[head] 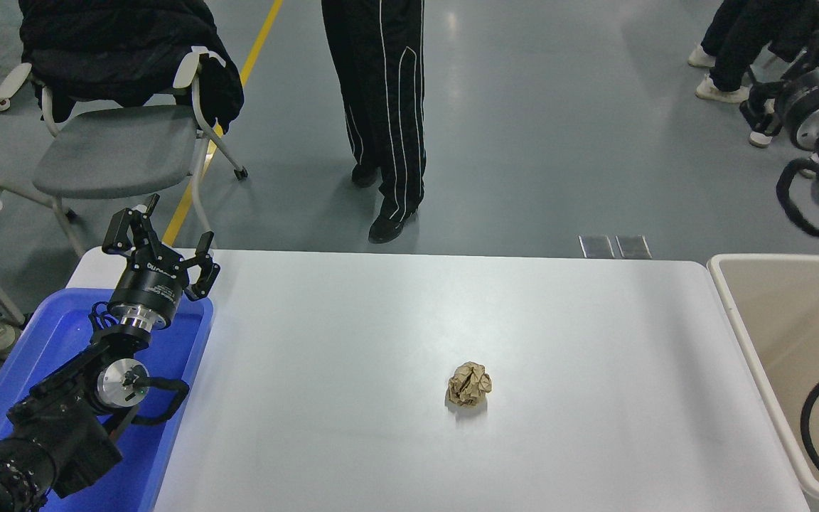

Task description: Dispose of the paper cup in the dustbin

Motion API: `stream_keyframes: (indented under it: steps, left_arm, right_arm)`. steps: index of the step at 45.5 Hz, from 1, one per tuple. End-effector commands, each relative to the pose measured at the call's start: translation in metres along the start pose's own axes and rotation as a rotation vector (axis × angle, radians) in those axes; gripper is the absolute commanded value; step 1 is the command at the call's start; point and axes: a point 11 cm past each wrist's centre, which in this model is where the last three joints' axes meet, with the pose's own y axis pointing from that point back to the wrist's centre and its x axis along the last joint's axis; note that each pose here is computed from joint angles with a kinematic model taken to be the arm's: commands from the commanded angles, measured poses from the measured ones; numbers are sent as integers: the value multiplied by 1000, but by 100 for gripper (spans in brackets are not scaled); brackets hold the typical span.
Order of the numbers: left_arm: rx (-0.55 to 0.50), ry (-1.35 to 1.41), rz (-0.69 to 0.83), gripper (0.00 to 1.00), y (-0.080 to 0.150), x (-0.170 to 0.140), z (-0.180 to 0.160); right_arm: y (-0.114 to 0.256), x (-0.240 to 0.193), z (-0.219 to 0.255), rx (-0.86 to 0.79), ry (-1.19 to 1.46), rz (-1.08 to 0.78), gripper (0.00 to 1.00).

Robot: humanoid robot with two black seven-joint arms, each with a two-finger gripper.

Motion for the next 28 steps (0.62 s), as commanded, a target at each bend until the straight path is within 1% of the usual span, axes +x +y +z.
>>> stream_keyframes:
  steps: [1,8,15,20,28]
  left_arm:
    - [0,0,0,100,0,0,0]
    - [0,0,0,100,0,0,0]
    - [0,0,0,100,0,0,0]
    - [0,0,0,100,0,0,0]
    - [0,-1,1,100,0,0,0]
  right_arm:
    - [44,7,81,-76,-45,16,100]
    - [67,10,119,-143,-86,45,100]
    - [86,14,144,-175,-104,61,100]
    - [94,17,151,-173,-111,58,100]
    - [95,17,153,-175,-113,58,100]
